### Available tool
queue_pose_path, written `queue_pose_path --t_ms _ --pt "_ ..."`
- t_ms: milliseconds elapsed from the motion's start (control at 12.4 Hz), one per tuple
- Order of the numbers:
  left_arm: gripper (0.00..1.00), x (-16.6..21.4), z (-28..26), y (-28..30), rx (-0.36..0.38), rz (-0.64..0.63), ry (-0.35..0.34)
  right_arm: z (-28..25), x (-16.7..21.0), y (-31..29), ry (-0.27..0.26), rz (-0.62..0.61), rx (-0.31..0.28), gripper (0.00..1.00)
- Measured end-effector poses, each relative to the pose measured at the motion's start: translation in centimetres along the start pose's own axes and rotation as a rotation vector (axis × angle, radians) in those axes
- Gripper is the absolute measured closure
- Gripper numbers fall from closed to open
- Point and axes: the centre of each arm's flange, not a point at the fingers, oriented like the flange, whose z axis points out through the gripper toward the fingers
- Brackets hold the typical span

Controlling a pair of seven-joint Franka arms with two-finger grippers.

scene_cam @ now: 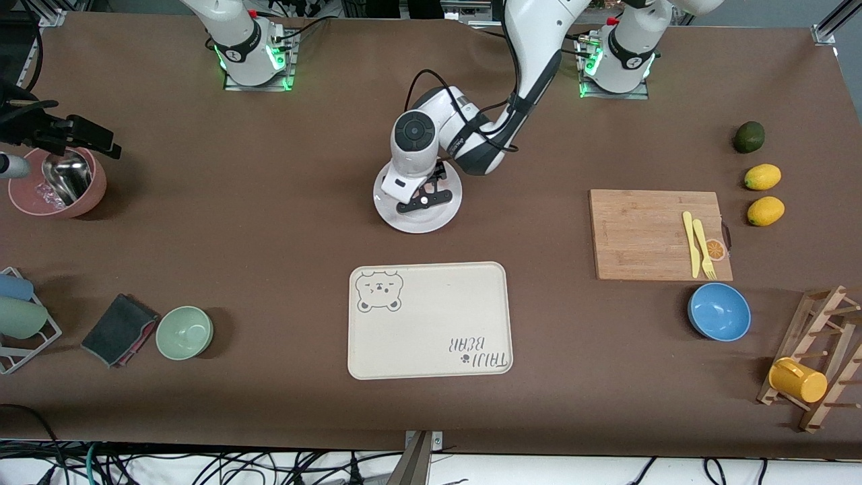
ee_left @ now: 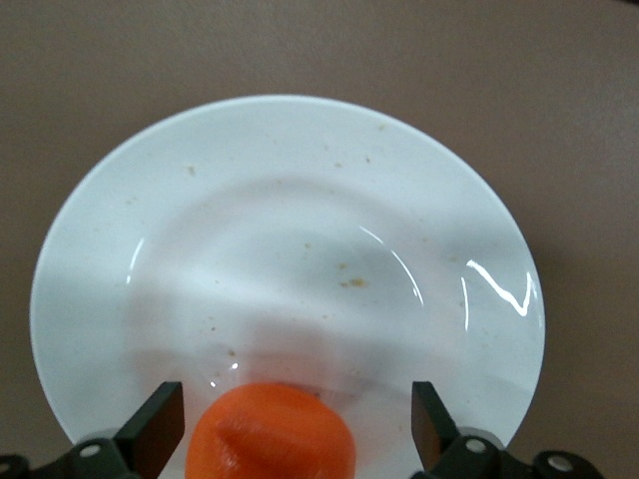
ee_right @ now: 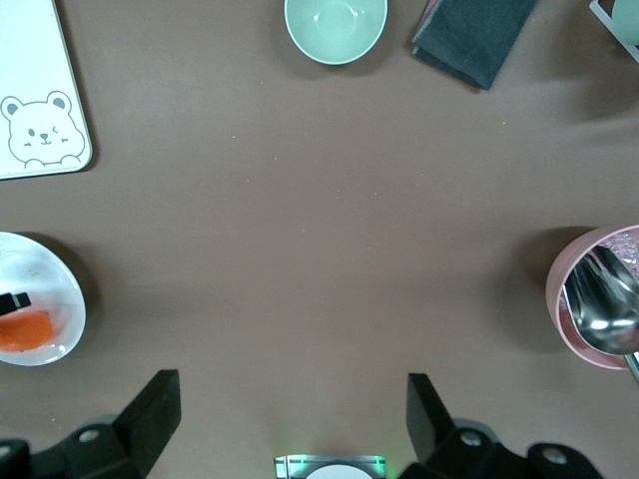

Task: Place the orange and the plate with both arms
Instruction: 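Carry the orange with the left gripper over the white plate, then lower the orange onto the plate and open the left gripper, then raise the left gripper back while the right gripper reaches toward the plate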

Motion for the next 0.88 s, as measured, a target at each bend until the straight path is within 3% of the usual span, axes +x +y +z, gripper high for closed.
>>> queue_pose_path --t_ms 402,884 --pt "0.0 9.7 -11.9 -7.6 0.048 -0.139 -0.042 0.0 0.0 0.0 0.0 0.001 0.0 0.0" --pt "0.0 25.4 -17.8 -27.2 0.046 0.02 -0.2 0.0 0.0 0.1 0.0 0.001 0.0 0.0"
